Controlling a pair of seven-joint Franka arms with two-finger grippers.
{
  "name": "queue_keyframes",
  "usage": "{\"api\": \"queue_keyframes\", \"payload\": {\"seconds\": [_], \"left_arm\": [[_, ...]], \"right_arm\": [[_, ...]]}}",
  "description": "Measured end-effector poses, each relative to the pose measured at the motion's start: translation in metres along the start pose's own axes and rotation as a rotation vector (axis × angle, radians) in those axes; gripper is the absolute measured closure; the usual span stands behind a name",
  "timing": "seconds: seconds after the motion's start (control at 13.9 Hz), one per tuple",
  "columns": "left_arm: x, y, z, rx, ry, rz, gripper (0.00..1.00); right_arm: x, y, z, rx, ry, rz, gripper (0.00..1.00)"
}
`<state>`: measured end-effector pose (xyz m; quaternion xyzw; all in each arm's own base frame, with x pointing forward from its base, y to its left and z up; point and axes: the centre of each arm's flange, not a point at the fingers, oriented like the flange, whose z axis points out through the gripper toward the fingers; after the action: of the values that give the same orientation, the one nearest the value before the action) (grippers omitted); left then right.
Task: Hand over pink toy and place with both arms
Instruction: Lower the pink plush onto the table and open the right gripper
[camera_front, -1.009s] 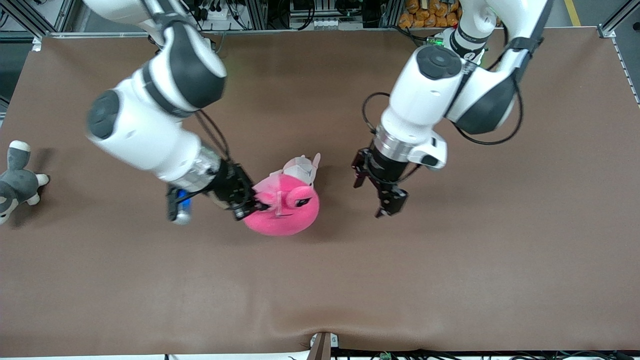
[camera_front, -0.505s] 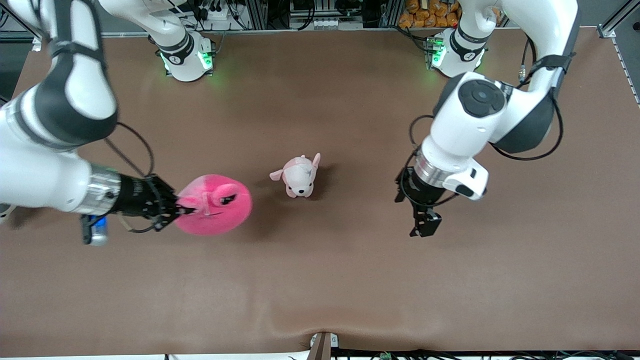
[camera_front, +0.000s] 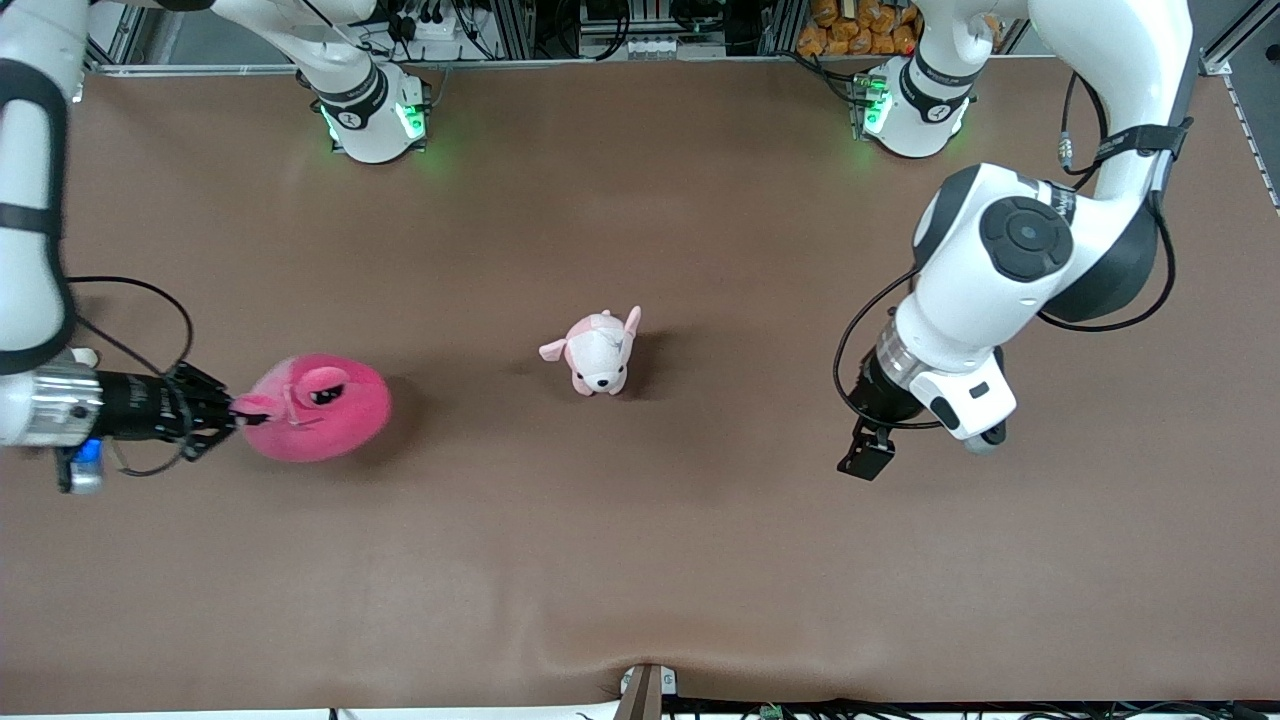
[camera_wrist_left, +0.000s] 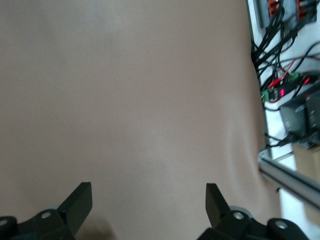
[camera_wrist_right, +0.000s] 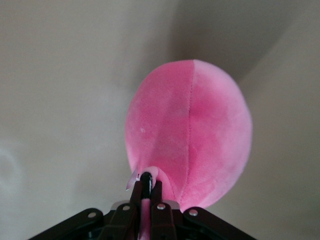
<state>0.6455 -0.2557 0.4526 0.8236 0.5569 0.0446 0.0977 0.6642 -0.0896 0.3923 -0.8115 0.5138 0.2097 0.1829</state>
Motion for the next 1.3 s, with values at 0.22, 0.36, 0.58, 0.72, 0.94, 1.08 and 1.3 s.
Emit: {"api": "queue_keyframes", "payload": {"seconds": [0.22, 0.36, 0.58, 0.72, 0.94, 1.08, 1.3], "left_arm": [[0.013, -0.005, 0.002, 0.041, -0.003, 0.197, 0.00], [0.026, -0.007, 0.002, 0.059, -0.005, 0.324, 0.00], [0.059, -0.015, -0.002, 0.107, -0.016, 0.526, 0.00], [0.085, -0.022, -0.010, 0.136, -0.028, 0.664, 0.00], [0.118, -0.034, -0.022, 0.172, -0.052, 0.849, 0.00], [0.121, -0.041, -0.028, 0.205, -0.080, 0.955, 0.00], [0.117, -0.054, -0.035, 0.280, -0.154, 1.101, 0.00]], "right_arm": [[0.055, 0.053, -0.009, 0.028, -0.044, -0.005, 0.91], [0.090, 0.093, -0.006, 0.044, -0.075, -0.048, 0.91], [0.118, 0.126, 0.009, 0.050, -0.111, -0.074, 0.90], [0.128, 0.133, 0.021, 0.043, -0.126, -0.091, 0.85], [0.136, 0.135, 0.033, 0.037, -0.134, -0.158, 0.60], [0.136, 0.134, 0.031, 0.026, -0.123, -0.193, 0.37], [0.120, 0.113, 0.012, -0.072, -0.068, -0.281, 0.08]]}}
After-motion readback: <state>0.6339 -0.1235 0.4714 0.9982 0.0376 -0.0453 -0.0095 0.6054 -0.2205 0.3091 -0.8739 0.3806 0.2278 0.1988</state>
